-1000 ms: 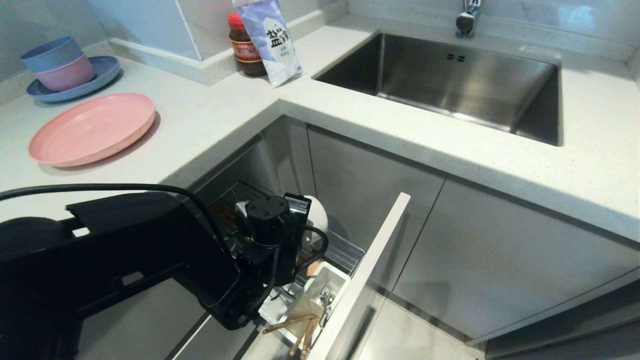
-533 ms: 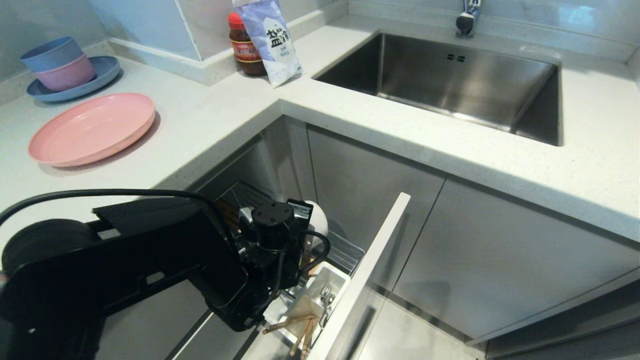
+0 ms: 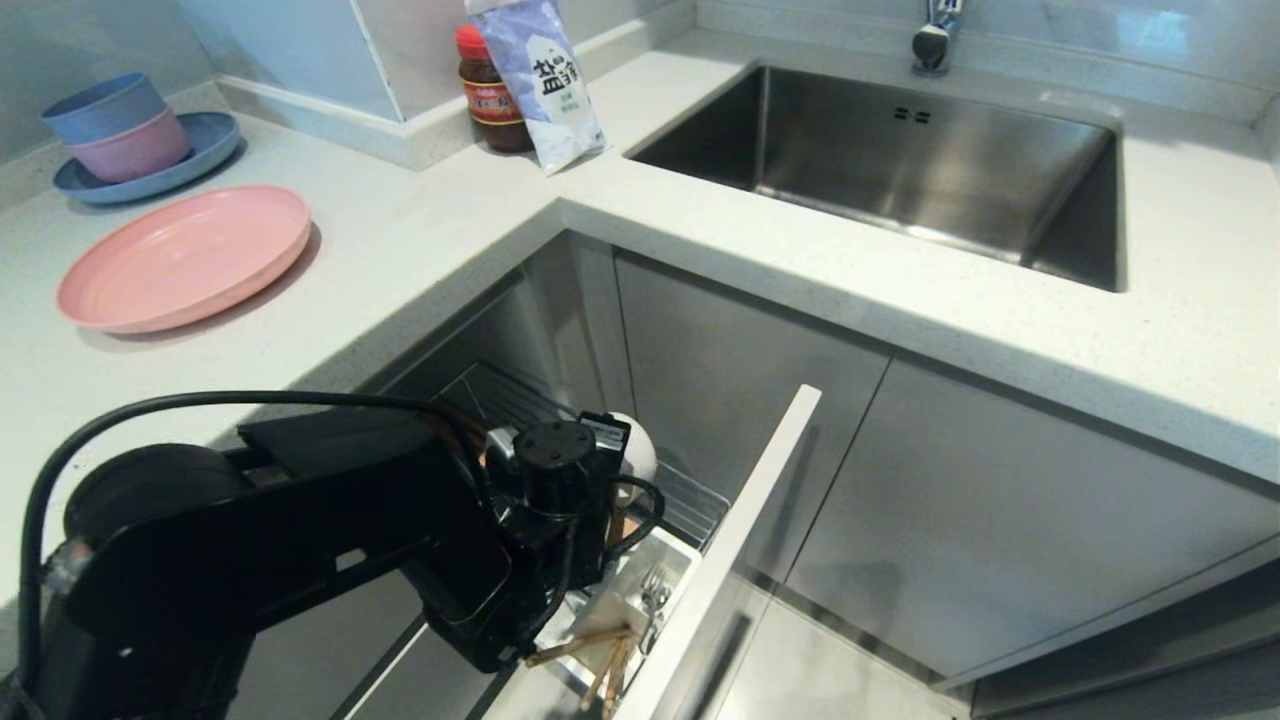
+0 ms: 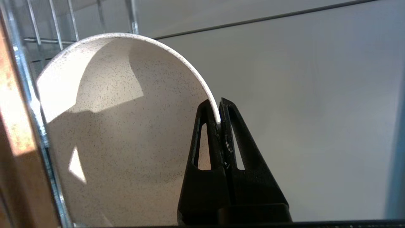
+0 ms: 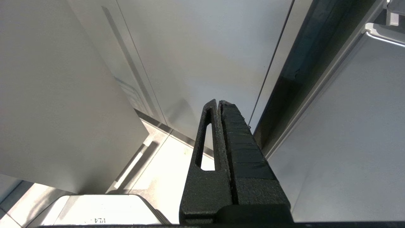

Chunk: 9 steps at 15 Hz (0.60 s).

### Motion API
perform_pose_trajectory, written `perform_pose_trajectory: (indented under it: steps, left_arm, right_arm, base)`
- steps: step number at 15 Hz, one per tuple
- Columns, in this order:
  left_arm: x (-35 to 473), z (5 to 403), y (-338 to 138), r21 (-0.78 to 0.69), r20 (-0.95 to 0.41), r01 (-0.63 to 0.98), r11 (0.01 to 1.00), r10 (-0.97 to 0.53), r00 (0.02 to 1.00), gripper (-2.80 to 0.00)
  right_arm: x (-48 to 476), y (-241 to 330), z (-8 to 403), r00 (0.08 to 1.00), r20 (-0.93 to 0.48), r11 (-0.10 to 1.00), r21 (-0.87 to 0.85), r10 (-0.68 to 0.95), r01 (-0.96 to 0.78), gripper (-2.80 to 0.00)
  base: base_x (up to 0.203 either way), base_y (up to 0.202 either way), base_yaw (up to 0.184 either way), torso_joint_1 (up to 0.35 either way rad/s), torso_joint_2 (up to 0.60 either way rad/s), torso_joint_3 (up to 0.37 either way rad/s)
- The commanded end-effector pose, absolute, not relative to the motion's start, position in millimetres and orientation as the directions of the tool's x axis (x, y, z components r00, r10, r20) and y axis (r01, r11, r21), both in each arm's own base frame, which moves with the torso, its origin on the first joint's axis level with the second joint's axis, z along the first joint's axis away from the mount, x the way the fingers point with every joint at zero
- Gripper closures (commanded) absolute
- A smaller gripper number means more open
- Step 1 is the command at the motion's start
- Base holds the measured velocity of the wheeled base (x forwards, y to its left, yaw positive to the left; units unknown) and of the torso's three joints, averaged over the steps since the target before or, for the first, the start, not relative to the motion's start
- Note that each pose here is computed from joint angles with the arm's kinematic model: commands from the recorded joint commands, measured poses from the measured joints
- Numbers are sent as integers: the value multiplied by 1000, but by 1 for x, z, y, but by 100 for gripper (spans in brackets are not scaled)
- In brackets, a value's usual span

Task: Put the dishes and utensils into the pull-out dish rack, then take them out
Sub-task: Pick up the bowl and place it in the cupboard

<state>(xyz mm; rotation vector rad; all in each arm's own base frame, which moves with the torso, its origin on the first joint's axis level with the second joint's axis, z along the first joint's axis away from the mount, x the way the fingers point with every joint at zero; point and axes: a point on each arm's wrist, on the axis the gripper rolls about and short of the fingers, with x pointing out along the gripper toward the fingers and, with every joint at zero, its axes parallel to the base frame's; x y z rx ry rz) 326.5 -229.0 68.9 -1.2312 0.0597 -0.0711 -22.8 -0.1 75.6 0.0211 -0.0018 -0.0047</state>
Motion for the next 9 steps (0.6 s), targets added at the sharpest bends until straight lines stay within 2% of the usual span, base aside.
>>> perform_pose_trajectory:
  steps: [1,9]
  left_arm:
    - [327,65,-230,-945,-10,18,327,-84,996,0]
    - [323,80,-229,-943,-20,9,334,-86,996,0]
  right_arm:
    - [-23,0,75,1000,3,1000,21,-5,5,0]
    - [-23,0,75,1000,3,1000,21,-5,5,0]
  base:
    - [0,0,0,0,0,0]
    - [0,0,0,0,0,0]
